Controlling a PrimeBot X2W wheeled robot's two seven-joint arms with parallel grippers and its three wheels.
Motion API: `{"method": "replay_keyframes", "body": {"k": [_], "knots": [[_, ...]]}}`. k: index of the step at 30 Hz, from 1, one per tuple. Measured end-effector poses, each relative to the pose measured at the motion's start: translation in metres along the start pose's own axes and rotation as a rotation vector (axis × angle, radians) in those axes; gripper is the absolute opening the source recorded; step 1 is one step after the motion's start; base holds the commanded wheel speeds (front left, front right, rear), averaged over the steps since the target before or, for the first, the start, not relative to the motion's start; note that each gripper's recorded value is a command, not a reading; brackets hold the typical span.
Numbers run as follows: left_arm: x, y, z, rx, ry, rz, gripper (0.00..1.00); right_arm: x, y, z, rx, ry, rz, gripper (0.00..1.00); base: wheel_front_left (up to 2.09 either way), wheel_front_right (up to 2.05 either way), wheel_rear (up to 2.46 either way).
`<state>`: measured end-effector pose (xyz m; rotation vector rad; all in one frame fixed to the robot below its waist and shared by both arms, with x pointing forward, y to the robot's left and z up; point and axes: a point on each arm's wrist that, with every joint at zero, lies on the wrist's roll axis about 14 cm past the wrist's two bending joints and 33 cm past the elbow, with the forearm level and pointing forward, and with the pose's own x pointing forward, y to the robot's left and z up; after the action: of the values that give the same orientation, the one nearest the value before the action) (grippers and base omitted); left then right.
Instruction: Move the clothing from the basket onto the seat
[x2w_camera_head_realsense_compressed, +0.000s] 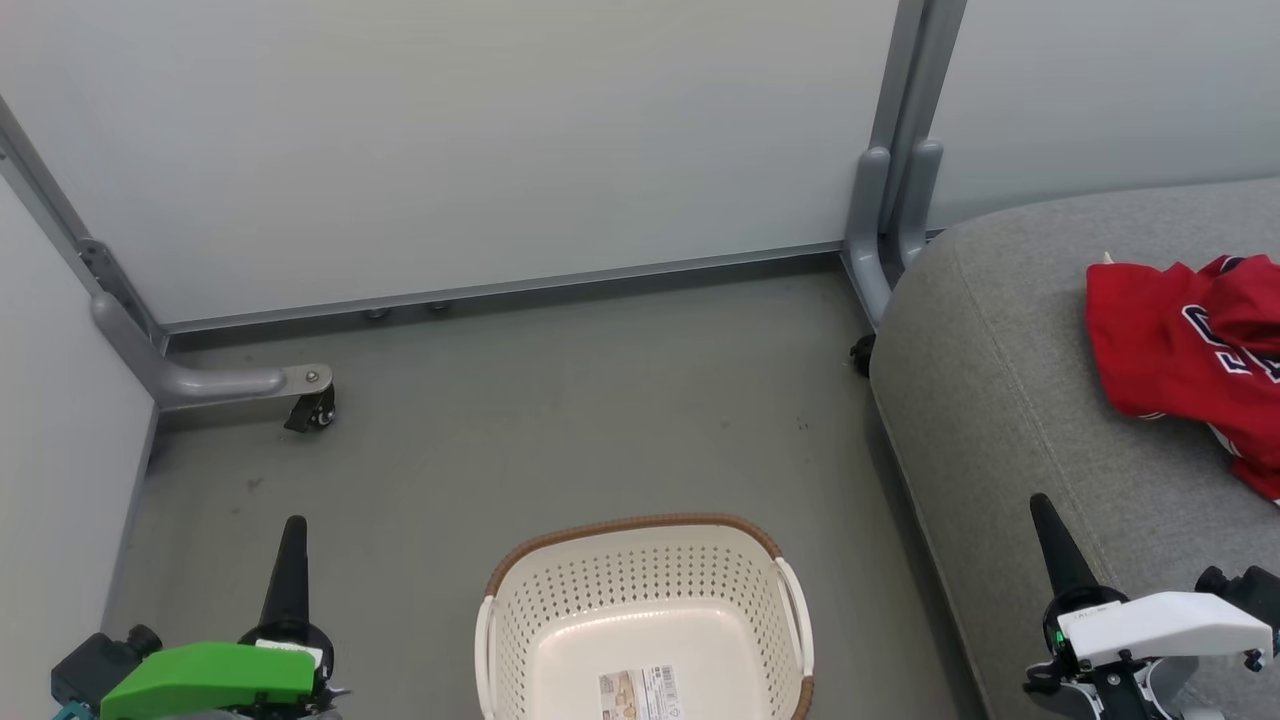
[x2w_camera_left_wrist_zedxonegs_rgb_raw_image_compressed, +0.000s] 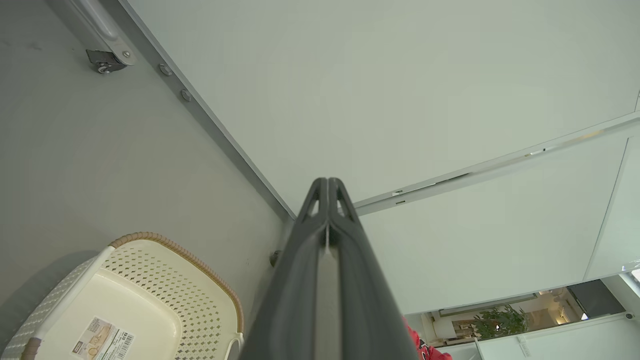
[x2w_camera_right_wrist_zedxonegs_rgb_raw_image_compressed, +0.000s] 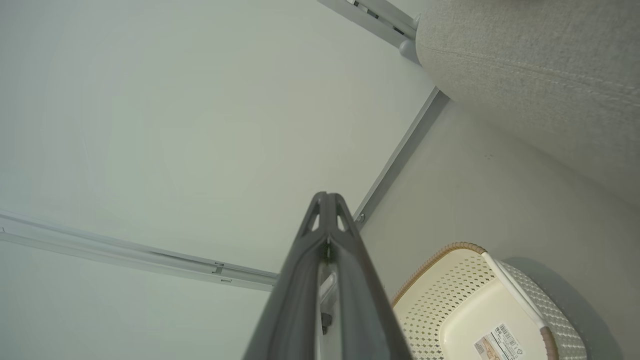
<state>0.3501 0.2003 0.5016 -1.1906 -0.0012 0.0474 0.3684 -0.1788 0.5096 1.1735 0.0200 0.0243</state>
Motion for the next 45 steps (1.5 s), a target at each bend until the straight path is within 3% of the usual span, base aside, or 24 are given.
{"method": "replay_keyframes", "body": {"k": [45], "knots": [[0.030,-0.009,0.002,-0.348,0.031,-0.021,0.00,0.015,-0.004,0.019,0.363,-0.026,-0.001,0.00,0.00,0.00,0.00]]}}
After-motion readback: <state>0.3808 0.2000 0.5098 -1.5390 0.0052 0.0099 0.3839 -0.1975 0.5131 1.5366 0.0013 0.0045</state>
